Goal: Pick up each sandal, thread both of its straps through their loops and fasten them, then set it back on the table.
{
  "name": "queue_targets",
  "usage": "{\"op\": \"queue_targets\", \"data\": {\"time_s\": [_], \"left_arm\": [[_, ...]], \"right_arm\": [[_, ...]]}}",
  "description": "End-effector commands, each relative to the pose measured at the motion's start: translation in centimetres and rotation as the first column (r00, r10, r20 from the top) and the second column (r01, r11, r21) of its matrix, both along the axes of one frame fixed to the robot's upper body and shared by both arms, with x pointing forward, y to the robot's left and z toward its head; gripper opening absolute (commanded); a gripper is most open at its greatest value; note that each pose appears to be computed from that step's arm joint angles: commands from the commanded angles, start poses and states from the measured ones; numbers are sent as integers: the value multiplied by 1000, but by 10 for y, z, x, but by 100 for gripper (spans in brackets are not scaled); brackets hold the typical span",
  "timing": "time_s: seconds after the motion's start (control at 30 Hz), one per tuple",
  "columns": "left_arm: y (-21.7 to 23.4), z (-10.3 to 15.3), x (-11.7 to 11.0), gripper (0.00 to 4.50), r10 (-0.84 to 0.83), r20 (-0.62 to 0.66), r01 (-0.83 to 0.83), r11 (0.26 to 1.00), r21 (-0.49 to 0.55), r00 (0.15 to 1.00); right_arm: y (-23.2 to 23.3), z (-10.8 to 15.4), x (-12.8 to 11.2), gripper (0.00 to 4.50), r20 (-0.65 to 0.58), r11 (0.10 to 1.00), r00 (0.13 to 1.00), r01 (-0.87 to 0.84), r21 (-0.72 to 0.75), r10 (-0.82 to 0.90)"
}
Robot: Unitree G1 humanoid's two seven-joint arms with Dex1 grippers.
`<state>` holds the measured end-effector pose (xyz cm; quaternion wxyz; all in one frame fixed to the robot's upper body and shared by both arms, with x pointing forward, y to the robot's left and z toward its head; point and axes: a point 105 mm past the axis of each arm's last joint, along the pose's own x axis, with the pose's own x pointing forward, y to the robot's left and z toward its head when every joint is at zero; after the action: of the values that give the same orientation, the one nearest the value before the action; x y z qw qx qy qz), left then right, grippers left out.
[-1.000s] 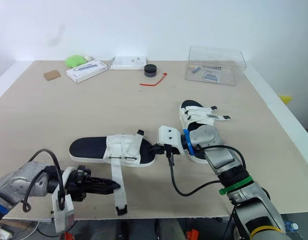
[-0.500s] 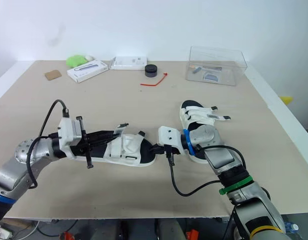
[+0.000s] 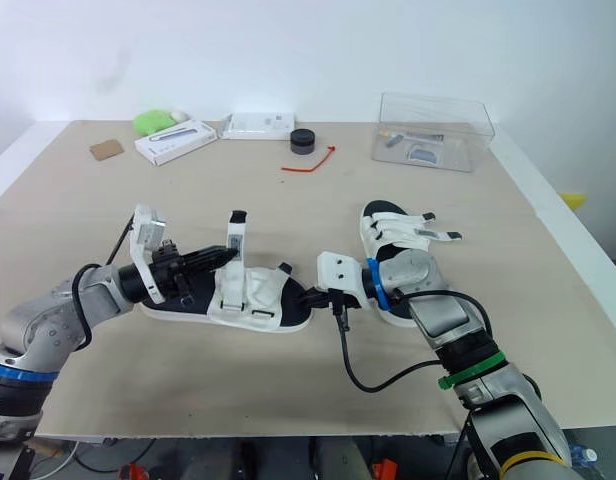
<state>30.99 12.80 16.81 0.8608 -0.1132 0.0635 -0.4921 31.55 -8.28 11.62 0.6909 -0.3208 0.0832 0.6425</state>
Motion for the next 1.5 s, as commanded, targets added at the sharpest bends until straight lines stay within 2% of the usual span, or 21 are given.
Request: {"op": "queue_targets", "data": {"time_s": [0.03, 0.37, 0.5, 0.63, 0.73, 0.87, 1.07, 1.17, 1.27, 1.37, 1.47, 1.5], "left_arm": [[5, 6, 1, 6, 22, -18, -22, 999, -27, 1000], [13, -16, 6, 6, 85, -100, -82, 996, 36, 991], [19, -28, 10, 6, 129, -117, -117, 988, 100, 985], [22, -25, 13, 6, 142, -109, -134, 988, 77, 984], [23, -21, 13, 93, 137, -73, -131, 988, 81, 988], [28, -14, 14, 258, 125, 49, -130, 983, 132, 991], [39, 17, 32, 258, 149, 236, -182, 976, 121, 960], [30, 30, 39, 258, 125, 291, -163, 981, 109, 948], [19, 25, 44, 258, 80, 299, -127, 982, 142, 951], [12, 3, 49, 258, 31, 229, -79, 975, 205, 973], [11, -14, 54, 185, 4, 162, -44, 969, 243, 987], [11, -18, 55, 142, -6, 158, -36, 966, 256, 987]], "right_arm": [[-9, -6, 0, 0, -14, 999, 1000, 22, -43, -23], [-9, -6, 0, 0, -13, 999, 1000, 21, -44, -21], [-9, -6, -1, 0, -12, 999, 1000, 19, -47, -19], [-9, -6, -1, 0, -12, 999, 1000, 17, -47, -17], [-9, -7, -1, 0, -11, 999, 1000, 16, -49, -17], [-9, -7, -1, 0, -10, 999, 1000, 17, -49, -18], [-8, -7, -2, 0, -8, 999, 1000, 16, -47, -17], [-8, -7, -1, 0, -6, 999, 1000, 17, -45, -17], [-7, -7, -1, 0, -3, 999, 1000, 17, -42, -17], [-6, -7, -1, 0, -2, 999, 1000, 19, -39, -19], [-6, -7, -1, 0, -1, 999, 1000, 24, -36, -24], [-7, -6, 0, 0, 0, 999, 1000, 26, -35, -26]]}}
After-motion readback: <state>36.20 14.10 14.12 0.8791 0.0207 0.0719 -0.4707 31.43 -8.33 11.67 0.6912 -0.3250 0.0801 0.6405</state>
